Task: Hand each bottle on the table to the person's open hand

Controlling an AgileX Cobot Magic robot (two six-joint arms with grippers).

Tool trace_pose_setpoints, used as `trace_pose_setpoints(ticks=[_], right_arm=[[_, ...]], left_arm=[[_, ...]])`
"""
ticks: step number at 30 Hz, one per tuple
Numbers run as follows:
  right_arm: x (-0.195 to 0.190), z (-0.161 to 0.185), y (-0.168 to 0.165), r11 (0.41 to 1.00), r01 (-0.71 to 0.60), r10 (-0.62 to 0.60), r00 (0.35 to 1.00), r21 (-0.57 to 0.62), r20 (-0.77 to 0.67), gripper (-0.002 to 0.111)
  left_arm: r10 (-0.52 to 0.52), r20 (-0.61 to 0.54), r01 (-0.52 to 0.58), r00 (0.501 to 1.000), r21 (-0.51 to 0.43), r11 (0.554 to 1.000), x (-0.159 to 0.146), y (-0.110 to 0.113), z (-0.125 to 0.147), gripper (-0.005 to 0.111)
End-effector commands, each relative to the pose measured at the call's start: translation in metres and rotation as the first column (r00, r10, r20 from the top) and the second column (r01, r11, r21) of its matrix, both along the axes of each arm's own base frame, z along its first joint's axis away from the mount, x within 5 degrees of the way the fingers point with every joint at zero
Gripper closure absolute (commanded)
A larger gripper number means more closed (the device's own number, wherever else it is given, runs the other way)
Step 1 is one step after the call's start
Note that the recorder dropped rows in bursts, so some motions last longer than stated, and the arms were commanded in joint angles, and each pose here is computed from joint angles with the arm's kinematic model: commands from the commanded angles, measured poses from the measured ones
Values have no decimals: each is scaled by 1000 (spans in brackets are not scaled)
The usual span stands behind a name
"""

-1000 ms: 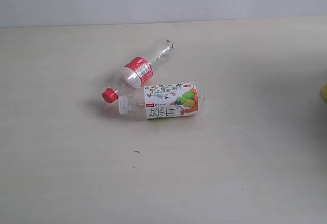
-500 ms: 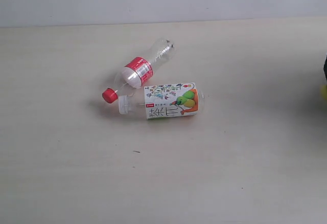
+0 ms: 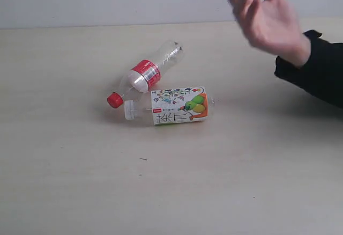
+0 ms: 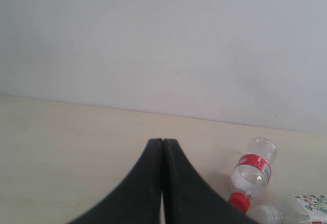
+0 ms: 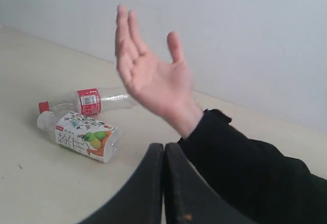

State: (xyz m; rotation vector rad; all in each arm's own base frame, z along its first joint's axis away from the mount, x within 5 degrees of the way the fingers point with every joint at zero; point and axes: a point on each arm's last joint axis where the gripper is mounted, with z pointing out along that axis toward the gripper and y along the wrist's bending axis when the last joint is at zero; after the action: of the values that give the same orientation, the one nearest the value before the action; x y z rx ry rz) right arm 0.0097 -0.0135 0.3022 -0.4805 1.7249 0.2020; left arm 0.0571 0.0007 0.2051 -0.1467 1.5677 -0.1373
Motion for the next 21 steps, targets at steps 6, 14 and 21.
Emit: trace_pose_setpoints(ticks=[6, 14, 21], right_arm=[[0, 1, 2, 998, -14, 14, 1000, 54, 8, 108], [1, 10, 3, 999, -39, 36, 991, 23, 130, 108], [28, 10, 22, 997, -49, 50, 998, -67, 25, 108]], left_arm=[[4, 6, -4, 1000, 6, 1000, -1, 0, 1, 107], [4, 6, -4, 1000, 6, 1000, -1, 0, 1, 107], [4, 6, -4, 1000, 6, 1000, -1, 0, 1, 107]])
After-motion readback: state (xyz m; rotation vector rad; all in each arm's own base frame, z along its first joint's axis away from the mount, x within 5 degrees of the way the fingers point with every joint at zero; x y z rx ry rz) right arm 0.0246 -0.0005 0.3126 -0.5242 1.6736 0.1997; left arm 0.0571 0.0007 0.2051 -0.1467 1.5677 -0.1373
